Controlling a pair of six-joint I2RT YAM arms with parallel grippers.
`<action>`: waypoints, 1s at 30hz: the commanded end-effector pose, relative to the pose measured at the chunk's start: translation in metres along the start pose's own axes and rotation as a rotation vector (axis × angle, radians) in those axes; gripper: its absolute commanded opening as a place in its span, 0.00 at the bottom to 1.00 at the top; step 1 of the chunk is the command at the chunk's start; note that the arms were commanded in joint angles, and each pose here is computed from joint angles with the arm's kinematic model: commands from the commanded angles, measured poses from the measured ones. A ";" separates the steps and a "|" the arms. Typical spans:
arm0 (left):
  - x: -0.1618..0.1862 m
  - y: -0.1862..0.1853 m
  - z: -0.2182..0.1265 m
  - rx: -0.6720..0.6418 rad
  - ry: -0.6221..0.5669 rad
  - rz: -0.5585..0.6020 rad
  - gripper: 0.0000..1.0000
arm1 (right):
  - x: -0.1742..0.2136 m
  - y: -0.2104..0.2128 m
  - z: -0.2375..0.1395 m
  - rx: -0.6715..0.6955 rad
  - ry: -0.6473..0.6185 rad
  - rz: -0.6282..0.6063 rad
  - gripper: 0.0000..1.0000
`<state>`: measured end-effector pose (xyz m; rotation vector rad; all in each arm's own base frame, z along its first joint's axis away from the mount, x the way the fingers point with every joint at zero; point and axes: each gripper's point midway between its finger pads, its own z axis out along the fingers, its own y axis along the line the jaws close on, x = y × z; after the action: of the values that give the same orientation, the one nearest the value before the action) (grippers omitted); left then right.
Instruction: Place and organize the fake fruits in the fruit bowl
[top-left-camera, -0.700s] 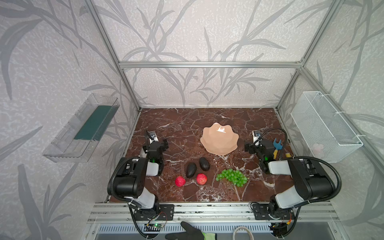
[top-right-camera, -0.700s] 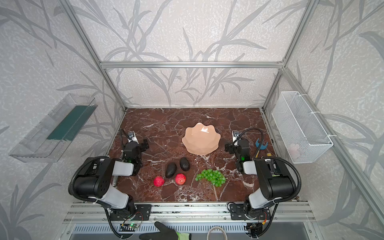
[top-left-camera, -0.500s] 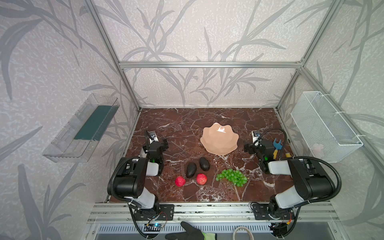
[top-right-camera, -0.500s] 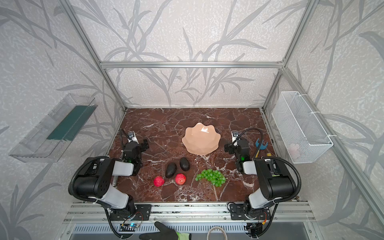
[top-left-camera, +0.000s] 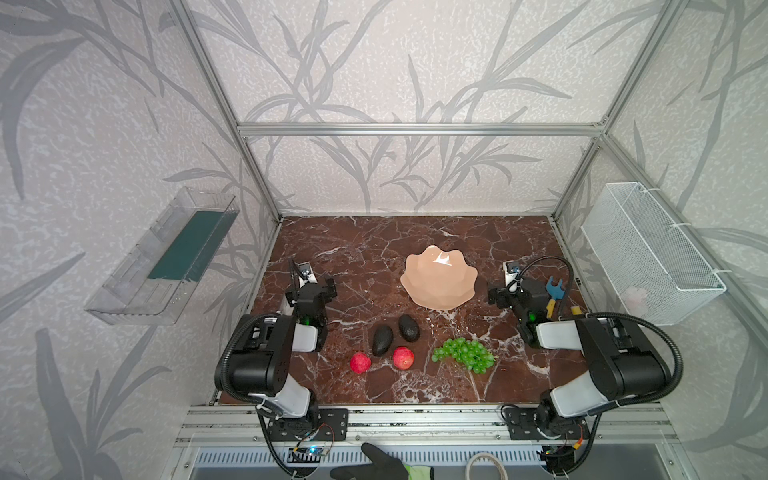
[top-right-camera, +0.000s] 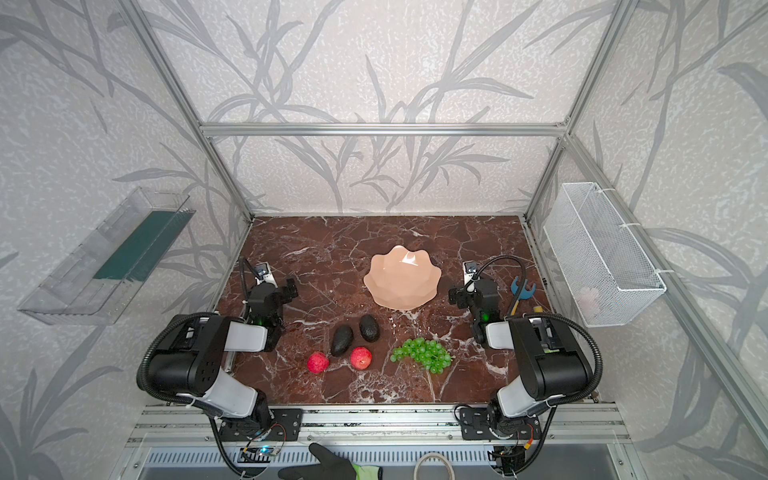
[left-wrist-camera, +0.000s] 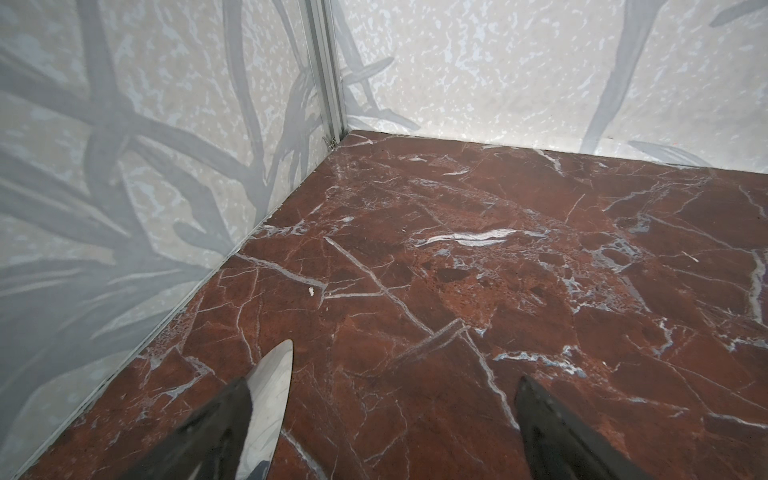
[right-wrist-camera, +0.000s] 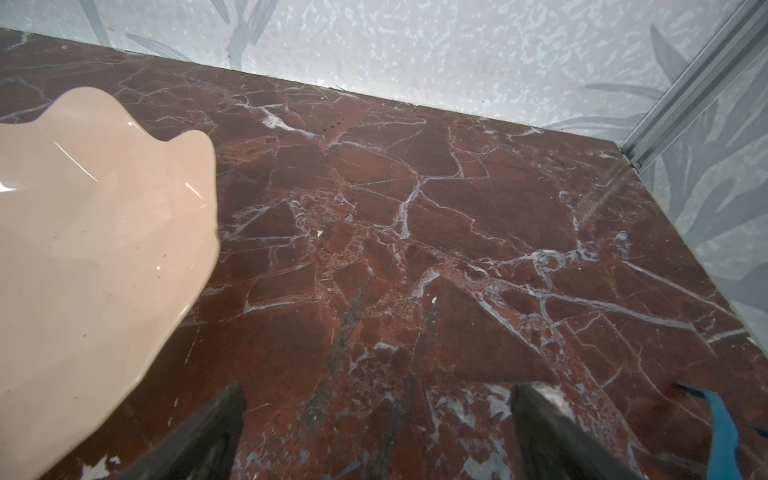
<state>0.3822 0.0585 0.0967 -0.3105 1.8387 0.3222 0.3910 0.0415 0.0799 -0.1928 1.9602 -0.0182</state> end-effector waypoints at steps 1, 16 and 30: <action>-0.005 0.001 0.003 -0.011 -0.008 0.006 0.99 | -0.012 -0.003 0.002 0.011 -0.027 0.011 0.99; -0.028 0.010 -0.004 -0.022 0.002 -0.024 0.95 | -0.067 -0.038 -0.034 0.193 -0.043 0.140 0.99; -0.125 0.004 -0.066 0.140 -0.001 -0.549 0.96 | -0.104 0.039 -0.091 -0.135 0.166 0.392 0.92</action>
<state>0.3689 0.0473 0.2691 -0.5852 1.5663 -0.1098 0.3650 0.0562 0.2090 0.2028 1.9831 0.3037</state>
